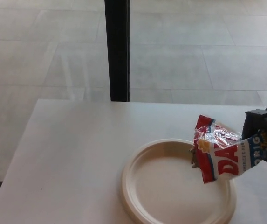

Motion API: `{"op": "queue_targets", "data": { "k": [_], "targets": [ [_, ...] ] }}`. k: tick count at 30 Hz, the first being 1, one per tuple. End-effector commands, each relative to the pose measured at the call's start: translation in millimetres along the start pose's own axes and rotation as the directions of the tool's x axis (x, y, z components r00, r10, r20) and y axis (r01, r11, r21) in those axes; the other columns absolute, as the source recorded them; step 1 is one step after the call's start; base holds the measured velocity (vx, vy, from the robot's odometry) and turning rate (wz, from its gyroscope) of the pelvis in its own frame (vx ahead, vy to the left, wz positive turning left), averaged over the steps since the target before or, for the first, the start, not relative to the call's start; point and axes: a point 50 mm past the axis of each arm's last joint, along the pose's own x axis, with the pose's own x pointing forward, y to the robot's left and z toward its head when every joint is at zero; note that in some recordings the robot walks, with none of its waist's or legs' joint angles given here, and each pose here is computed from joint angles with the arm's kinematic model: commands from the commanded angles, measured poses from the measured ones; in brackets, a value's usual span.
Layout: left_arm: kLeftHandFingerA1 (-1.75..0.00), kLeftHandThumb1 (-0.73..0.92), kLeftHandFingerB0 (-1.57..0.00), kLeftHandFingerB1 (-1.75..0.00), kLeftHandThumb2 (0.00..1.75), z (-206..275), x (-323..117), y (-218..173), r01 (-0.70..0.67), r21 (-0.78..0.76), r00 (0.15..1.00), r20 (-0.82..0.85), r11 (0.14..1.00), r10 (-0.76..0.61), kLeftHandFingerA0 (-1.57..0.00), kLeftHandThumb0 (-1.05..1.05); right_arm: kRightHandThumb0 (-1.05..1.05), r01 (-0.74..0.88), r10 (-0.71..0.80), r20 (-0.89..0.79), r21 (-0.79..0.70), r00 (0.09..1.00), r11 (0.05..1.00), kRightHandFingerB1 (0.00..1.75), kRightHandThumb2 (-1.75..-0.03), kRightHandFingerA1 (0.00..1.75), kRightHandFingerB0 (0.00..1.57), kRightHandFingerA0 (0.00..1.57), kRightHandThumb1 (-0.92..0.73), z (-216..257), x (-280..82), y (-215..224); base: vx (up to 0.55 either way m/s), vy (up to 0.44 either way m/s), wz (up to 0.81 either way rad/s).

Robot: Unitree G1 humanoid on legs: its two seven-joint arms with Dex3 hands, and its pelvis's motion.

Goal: The robot uses its right hand to pick up a bag of sunflower seeds kept in the middle of the desk and tilts it over a plate kept next to it to pour out a few seeds and then puts the bag of seeds back on the desk

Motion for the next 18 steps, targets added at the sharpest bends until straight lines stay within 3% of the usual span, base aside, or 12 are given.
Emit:
{"op": "queue_targets", "data": {
  "k": [1, 3, 7, 8, 9, 10, 12, 13, 16, 17, 18],
  "targets": [
    [-0.50, 0.72, -0.50, -0.38, 0.62, 3, -1, 8, -0.019, -0.007, 1.000, -0.002, 1.000, 0.019, -0.44, -0.79, -0.15, -0.027, 0.027, 0.002, -0.059, 1.000, 0.998, 1.55, -1.10, 1.75, 0.73, 0.88, -0.50, -3, 6, -9, 0.00, 0.000, 0.00],
    [-0.50, 0.74, -0.49, -0.38, 0.63, 3, -1, 8, -0.016, 0.026, 1.000, 0.001, 1.000, 0.016, -0.44, -0.81, -0.16, -0.025, 0.025, 0.005, -0.056, 1.000, 0.998, 1.56, -1.13, 1.75, 0.73, 0.89, -0.49, -2, 7, -9, 0.00, 0.000, 0.00],
    [-0.50, 0.72, -0.52, -0.38, 0.62, 5, 0, 8, -0.020, -0.018, 1.000, -0.001, 1.000, 0.020, -0.47, -0.78, -0.19, -0.039, 0.054, 0.078, -0.187, 0.995, 0.982, 1.56, -0.96, 1.75, 0.71, 0.89, -0.60, 3, 11, -16, 0.00, 0.000, 0.00],
    [-0.51, 0.72, -0.52, -0.39, 0.62, 5, 0, 9, -0.018, -0.025, 1.000, 0.004, 1.000, 0.018, -0.46, -0.79, -0.18, -0.033, 0.052, 0.091, -0.198, 0.994, 0.980, 1.45, -0.97, 1.74, 0.75, 0.89, -0.59, 5, 12, -17, 0.00, 0.000, 0.00],
    [-0.52, 0.72, -0.53, -0.39, 0.62, 5, -1, 9, -0.019, -0.025, 1.000, 0.005, 0.999, 0.019, -0.46, -0.79, -0.20, -0.038, 0.059, 0.097, -0.207, 0.994, 0.978, 1.01, -0.93, 1.71, 0.81, 0.88, -0.62, 6, 14, -18, 0.00, 0.000, 0.00],
    [-0.51, 0.72, -0.52, -0.39, 0.62, 7, 0, 9, -0.017, -0.020, 1.000, 0.009, 1.000, 0.017, -0.46, -0.79, -0.21, -0.014, 0.036, 0.112, -0.195, 0.993, 0.981, 0.83, -0.86, 1.68, 0.85, 0.91, -0.63, 6, 15, -20, 0.00, 0.000, 0.00],
    [-0.51, 0.72, -0.51, -0.38, 0.62, 8, 0, 9, -0.016, -0.009, 1.000, 0.008, 1.000, 0.016, -0.46, -0.79, -0.22, -0.013, 0.035, 0.114, -0.190, 0.993, 0.982, 0.74, -0.79, 1.68, 0.85, 0.93, -0.66, 7, 17, -22, 0.00, 0.000, 0.00],
    [-0.52, 0.71, -0.51, -0.39, 0.62, 8, 0, 9, -0.015, -0.028, 1.000, 0.009, 1.000, 0.015, -0.46, -0.80, -0.26, -0.013, 0.034, 0.112, -0.186, 0.993, 0.982, 0.56, -0.73, 1.67, 0.80, 0.96, -0.71, 8, 18, -24, 0.00, 0.000, 0.00],
    [-0.51, 0.71, -0.51, -0.39, 0.62, 9, 1, 9, -0.017, -0.031, 1.000, 0.010, 0.999, 0.017, -0.45, -0.80, -0.29, -0.027, 0.046, 0.101, -0.182, 0.994, 0.983, 0.52, -0.69, 1.67, 0.78, 0.94, -0.74, 9, 20, -26, 0.00, 0.000, 0.00],
    [-0.50, 0.75, -0.51, -0.38, 0.63, 9, 1, 9, -0.019, 0.020, 1.000, 0.009, 1.000, 0.018, -0.45, -0.79, -0.31, -0.033, 0.052, 0.095, -0.188, 0.994, 0.982, 0.71, -0.68, 1.68, 0.82, 0.90, -0.73, 11, 21, -25, 0.00, 0.000, 0.00],
    [-0.50, 0.74, -0.52, -0.38, 0.63, 10, 1, 9, -0.021, 0.022, 1.000, 0.009, 1.000, 0.021, -0.46, -0.79, -0.30, -0.032, 0.051, 0.100, -0.185, 0.994, 0.982, 0.57, -0.67, 1.63, 0.80, 0.88, -0.73, 11, 20, -25, 0.00, 0.000, 0.00]
  ]
}}
